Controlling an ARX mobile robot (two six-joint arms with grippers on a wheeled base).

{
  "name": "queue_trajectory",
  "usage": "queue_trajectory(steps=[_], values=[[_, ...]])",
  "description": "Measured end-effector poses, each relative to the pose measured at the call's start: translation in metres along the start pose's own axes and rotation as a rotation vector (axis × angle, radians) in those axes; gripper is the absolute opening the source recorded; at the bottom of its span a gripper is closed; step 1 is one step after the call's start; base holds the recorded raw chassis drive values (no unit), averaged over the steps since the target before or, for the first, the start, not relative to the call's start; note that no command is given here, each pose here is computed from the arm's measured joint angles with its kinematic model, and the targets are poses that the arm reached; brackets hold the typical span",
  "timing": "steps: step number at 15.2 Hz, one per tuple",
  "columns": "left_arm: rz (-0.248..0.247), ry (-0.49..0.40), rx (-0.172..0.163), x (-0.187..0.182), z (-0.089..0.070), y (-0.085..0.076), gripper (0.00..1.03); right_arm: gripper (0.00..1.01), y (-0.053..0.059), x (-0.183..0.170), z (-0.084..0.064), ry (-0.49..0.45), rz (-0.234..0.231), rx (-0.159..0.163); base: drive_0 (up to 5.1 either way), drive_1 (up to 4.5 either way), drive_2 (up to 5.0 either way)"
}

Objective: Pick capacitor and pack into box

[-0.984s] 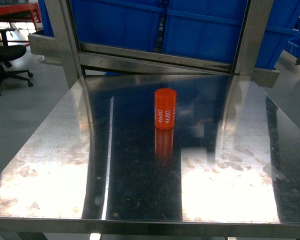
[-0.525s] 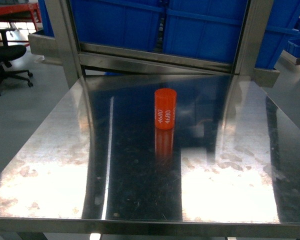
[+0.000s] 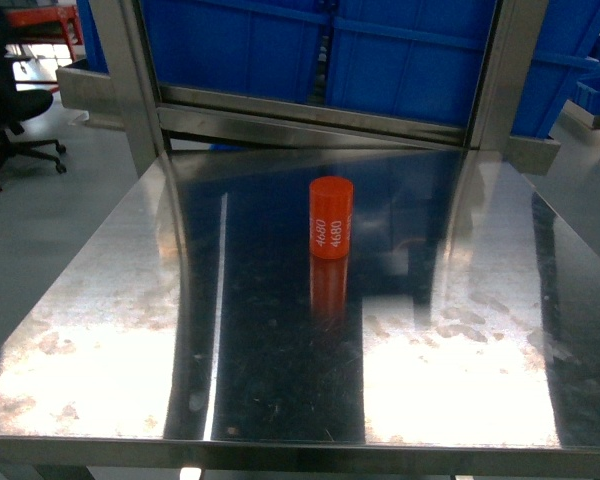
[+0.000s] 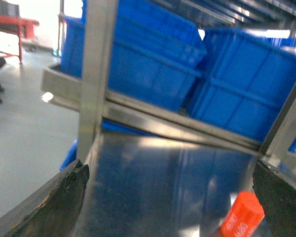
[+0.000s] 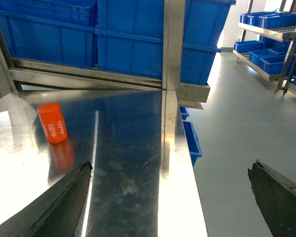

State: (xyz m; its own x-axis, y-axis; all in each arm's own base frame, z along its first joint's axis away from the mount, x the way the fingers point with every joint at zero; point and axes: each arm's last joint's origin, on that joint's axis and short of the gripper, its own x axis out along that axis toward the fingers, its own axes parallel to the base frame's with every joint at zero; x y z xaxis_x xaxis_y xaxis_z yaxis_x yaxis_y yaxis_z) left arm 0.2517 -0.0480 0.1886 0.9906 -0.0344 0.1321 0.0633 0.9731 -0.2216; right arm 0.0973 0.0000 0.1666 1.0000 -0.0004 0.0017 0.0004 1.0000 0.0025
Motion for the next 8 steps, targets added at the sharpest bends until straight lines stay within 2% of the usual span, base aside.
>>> queue_trajectory(steps=[1,3,6,8], values=[[-0.029,0.098,0.012,0.028,-0.029,-0.015,0.98,0.98,0.000,0.000,0.000,0.000,0.000,0.000,0.0,0.00,0.0],[-0.086,0.169,0.021,0.068,-0.062,-0.045,0.98,0.98,0.000,0.000,0.000,0.000,0.000,0.000,0.0,0.00,0.0],[-0.187,0.198,0.024,0.110,-0.088,-0.093,0.98,0.98,0.000,0.000,0.000,0.000,0.000,0.000,0.0,0.00,0.0],[-0.231,0.256,0.054,0.122,-0.111,-0.111,0.98,0.98,0.000,0.000,0.000,0.000,0.000,0.000,0.0,0.00,0.0]])
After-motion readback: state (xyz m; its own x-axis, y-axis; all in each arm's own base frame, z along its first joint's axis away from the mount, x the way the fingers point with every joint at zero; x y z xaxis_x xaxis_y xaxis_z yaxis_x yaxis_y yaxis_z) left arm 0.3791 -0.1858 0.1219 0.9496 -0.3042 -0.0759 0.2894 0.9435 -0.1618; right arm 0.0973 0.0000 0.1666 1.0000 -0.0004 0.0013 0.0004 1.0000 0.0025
